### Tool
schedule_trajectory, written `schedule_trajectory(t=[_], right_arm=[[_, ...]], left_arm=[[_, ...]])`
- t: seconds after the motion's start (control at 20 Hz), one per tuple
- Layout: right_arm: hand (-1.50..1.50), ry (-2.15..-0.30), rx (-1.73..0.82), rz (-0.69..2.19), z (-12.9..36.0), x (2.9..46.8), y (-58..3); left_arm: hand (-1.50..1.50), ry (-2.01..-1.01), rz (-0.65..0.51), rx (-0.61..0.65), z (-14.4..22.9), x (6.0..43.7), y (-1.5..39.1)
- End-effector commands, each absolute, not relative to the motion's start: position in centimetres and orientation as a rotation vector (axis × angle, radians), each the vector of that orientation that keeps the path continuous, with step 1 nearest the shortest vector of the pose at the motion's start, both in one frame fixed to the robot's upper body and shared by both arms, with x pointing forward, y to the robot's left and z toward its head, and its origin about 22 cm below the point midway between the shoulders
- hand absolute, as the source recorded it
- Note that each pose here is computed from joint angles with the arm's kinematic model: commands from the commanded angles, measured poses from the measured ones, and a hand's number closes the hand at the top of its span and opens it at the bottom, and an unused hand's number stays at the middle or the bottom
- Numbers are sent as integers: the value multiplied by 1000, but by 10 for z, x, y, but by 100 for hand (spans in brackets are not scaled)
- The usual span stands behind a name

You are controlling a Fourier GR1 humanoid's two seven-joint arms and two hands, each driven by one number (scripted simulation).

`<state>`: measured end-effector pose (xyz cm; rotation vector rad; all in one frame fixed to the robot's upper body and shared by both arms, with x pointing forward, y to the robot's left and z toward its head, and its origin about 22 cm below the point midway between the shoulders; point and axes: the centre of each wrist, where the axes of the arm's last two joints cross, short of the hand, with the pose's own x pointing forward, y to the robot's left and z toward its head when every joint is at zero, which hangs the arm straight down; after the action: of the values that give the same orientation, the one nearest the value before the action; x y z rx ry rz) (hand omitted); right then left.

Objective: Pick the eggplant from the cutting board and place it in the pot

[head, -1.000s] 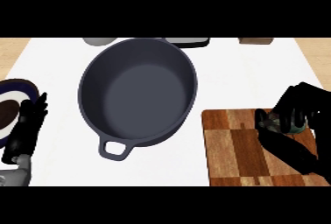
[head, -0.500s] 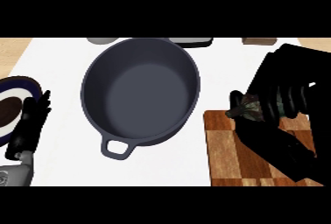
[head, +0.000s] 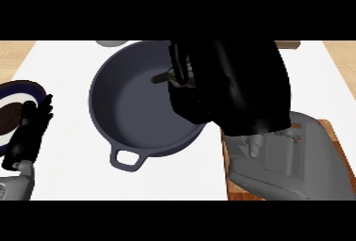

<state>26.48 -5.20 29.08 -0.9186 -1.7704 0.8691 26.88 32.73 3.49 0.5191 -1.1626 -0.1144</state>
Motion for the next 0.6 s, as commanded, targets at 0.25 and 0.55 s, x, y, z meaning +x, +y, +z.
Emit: schedule_trajectory(t=[0.25,0.55], right_arm=[[150,-1579,-810,967,245,317,-3],[-150,-1436,-673,895,207,340,11]], left_arm=[[0,-1165,-123,517,32,271,322],[0,-1161,-128,503,27,271,318]])
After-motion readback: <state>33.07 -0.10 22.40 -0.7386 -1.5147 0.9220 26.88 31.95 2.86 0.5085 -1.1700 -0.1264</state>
